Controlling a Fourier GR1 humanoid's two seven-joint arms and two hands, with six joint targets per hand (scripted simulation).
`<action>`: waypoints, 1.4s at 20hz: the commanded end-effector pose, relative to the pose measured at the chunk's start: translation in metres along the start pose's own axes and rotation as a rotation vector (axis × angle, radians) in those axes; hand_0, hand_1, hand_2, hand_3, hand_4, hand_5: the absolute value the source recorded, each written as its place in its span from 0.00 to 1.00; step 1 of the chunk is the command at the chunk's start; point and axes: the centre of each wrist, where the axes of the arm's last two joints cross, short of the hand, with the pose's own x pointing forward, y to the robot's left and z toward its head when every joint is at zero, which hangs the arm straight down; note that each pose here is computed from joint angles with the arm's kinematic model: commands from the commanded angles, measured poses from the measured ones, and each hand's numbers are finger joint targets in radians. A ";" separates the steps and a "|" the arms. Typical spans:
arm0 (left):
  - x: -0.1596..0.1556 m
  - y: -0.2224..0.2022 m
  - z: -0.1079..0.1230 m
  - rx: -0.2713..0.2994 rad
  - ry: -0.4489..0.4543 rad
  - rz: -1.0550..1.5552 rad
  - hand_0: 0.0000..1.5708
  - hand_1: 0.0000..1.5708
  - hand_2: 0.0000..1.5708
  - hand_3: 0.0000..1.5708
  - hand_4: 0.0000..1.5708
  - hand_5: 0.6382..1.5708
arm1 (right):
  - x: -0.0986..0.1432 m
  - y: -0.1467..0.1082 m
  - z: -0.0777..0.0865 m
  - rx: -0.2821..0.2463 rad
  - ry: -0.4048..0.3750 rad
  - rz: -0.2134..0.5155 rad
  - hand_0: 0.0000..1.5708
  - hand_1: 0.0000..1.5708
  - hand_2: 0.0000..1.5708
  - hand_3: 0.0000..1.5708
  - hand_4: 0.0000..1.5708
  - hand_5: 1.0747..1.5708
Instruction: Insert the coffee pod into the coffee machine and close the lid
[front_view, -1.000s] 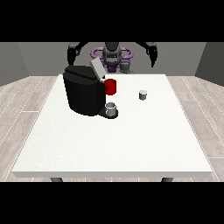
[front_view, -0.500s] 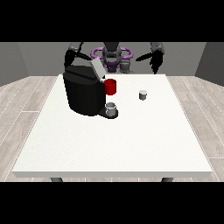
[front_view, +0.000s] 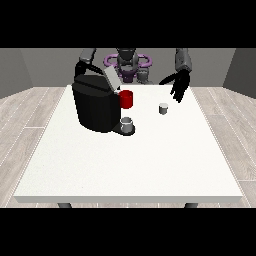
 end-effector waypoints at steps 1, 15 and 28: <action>-0.020 0.030 -0.005 -0.028 0.036 -0.055 0.00 0.00 0.00 0.00 0.00 1.00 | 0.017 0.018 0.000 -0.005 0.002 0.000 0.00 0.00 0.00 0.00 0.00 1.00; -0.002 -0.030 -0.052 0.000 0.019 -0.260 0.60 0.60 0.61 0.44 0.05 1.00 | 0.002 0.026 -0.027 0.015 0.059 -0.004 0.00 0.00 0.00 0.00 0.00 1.00; 0.000 -0.034 -0.061 -0.139 0.036 -0.574 0.56 0.56 0.64 0.52 0.18 1.00 | -0.036 0.022 -0.027 0.021 0.080 -0.037 0.00 0.00 0.00 0.00 0.00 1.00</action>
